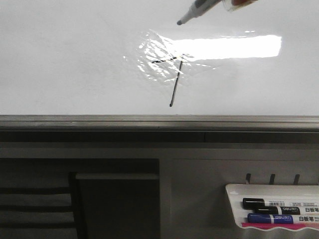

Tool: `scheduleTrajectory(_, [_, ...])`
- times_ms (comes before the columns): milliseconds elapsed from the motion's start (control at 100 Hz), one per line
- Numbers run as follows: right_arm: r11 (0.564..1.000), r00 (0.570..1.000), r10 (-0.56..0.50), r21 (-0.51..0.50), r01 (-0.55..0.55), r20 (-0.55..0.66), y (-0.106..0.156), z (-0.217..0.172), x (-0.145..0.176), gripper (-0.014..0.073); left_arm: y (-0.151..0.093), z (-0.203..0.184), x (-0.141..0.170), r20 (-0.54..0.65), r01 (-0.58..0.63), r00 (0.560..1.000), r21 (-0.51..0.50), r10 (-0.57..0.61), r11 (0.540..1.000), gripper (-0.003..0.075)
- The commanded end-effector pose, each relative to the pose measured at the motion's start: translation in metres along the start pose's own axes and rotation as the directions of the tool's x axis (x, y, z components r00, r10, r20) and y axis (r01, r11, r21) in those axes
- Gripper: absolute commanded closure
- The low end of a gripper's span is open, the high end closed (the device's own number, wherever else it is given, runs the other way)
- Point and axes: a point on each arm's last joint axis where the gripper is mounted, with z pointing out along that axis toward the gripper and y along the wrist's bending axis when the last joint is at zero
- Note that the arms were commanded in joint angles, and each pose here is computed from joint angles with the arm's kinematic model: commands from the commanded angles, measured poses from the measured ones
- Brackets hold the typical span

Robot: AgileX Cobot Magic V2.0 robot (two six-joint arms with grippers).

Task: Write number 7 on whiteboard

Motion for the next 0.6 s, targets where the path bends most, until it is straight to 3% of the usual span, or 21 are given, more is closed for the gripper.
scheduleTrajectory(0, [0.998, 0.994, -0.043, 0.04, 0.039, 0.099, -0.002, -0.01, -0.012, 0.0641, -0.003, 0.004, -0.013, 0.054, -0.02, 0.998, 0.031, 0.019, 0.999, 0.0661])
scheduleTrajectory(230, [0.988, 0.983, -0.153, 0.018, 0.152, 0.098, 0.005, -0.006, -0.014, 0.0641, -0.028, 0.022, -0.027, 0.062, -0.114, 0.993, 0.186, 0.104, 0.976, 0.0661])
scheduleTrajectory(590, [0.981, 0.982, -0.183, -0.053, 0.186, 0.052, 0.013, 0.022, -0.017, 0.0641, -0.052, 0.037, -0.042, 0.191, -0.144, 0.977, 0.244, 0.098, 0.959, 0.0661])
